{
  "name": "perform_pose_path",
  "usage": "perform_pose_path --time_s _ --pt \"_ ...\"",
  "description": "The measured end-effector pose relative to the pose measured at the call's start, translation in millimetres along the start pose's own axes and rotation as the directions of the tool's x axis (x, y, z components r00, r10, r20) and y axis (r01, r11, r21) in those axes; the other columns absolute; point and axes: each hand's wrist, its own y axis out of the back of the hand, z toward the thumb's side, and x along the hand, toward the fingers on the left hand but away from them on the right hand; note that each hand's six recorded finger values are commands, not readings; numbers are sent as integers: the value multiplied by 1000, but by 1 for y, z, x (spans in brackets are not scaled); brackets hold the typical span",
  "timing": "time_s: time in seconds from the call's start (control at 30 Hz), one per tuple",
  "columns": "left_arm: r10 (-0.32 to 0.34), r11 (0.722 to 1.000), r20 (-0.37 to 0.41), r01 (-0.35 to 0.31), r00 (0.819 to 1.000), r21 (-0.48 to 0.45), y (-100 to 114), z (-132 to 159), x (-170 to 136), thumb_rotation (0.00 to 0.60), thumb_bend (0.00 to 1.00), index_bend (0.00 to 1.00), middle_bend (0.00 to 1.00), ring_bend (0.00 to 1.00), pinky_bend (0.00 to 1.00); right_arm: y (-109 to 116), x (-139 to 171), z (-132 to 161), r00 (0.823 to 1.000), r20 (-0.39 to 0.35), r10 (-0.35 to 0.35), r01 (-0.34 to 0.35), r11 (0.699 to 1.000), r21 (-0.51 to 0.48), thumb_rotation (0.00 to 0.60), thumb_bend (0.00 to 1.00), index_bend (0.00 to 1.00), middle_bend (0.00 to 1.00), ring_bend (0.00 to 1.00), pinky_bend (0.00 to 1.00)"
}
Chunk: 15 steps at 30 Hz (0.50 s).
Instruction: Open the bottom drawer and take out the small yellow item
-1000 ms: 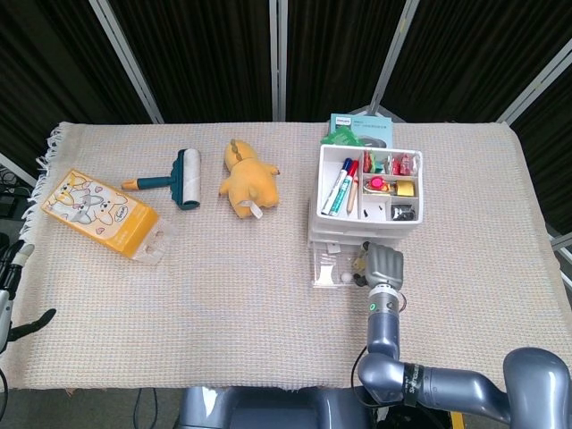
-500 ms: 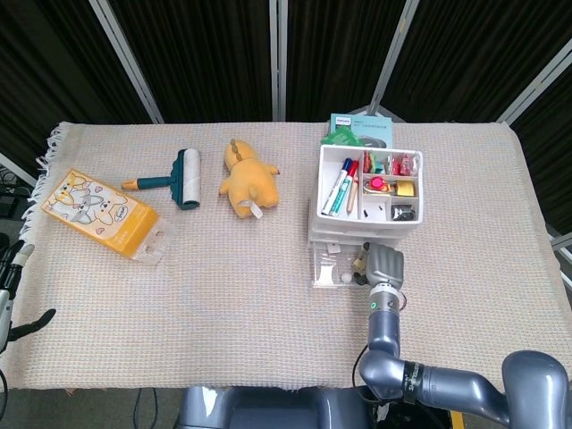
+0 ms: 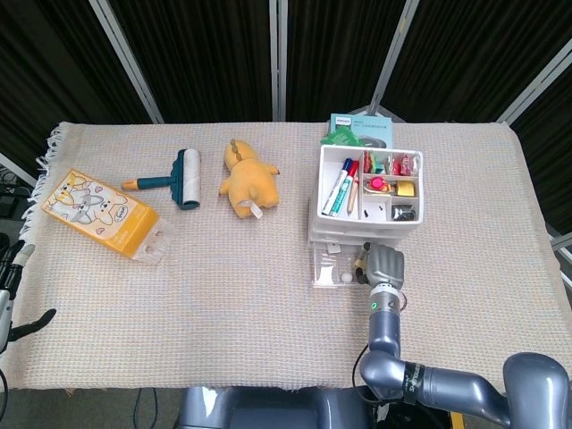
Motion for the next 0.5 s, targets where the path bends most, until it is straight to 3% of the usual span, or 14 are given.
perform_pose_path --time_s 0.5 --pt "-4 1000 -1 4 1000 2 -1 0 0 600 172 0 0 0 0 5 7 4 1000 -23 -7 7 1000 -2 600 327 551 1000 1000 830"
